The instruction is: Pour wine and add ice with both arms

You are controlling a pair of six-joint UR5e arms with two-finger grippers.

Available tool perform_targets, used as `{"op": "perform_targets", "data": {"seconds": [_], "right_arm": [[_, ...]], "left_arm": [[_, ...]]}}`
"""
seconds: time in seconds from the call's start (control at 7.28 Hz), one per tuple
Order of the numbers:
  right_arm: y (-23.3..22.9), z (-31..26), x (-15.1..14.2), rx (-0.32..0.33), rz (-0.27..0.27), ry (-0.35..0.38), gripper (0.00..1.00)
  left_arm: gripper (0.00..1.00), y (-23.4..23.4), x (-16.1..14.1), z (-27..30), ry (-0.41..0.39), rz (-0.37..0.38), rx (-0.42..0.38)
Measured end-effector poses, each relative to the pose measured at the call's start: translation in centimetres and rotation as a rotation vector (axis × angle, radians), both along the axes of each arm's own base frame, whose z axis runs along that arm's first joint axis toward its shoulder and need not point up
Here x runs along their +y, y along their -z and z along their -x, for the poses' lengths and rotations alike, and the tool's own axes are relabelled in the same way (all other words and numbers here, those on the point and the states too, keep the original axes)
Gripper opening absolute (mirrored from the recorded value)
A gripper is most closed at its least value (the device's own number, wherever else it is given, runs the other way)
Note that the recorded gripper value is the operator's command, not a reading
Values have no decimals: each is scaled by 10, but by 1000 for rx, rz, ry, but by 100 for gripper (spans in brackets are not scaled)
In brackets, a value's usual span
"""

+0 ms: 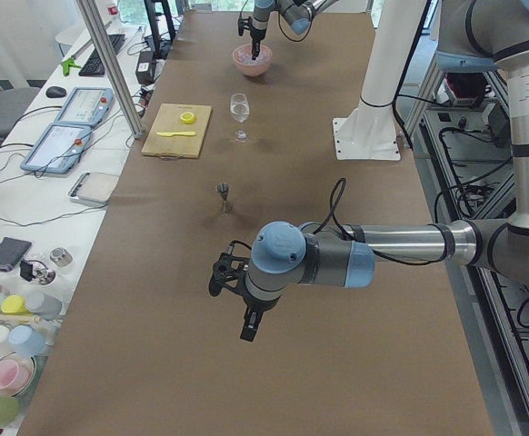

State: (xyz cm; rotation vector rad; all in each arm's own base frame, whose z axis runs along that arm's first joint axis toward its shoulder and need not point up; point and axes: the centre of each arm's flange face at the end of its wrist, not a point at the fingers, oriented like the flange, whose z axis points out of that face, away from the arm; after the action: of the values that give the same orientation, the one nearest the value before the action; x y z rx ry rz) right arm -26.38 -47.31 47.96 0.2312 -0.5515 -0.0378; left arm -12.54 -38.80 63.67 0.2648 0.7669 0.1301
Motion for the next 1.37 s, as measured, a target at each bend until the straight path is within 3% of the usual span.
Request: {"op": "perform_targets", "data": {"seconds": [0.41,0.69,1.1,1.37], "right_arm": [[5,-1,0,-10,-2,-7,0],[42,-14,5,-57,-29,-12,0],[165,-26,6,-242,-136,-10,0],[245,27,-10,-355,-185,1,0]], "left_arm": [[98,0,0,0,0,0,0],[98,0,0,0,0,0,1],[98,1,0,0,-1,-1,6],[98,2,-1,0,-1,-5,8]]}}
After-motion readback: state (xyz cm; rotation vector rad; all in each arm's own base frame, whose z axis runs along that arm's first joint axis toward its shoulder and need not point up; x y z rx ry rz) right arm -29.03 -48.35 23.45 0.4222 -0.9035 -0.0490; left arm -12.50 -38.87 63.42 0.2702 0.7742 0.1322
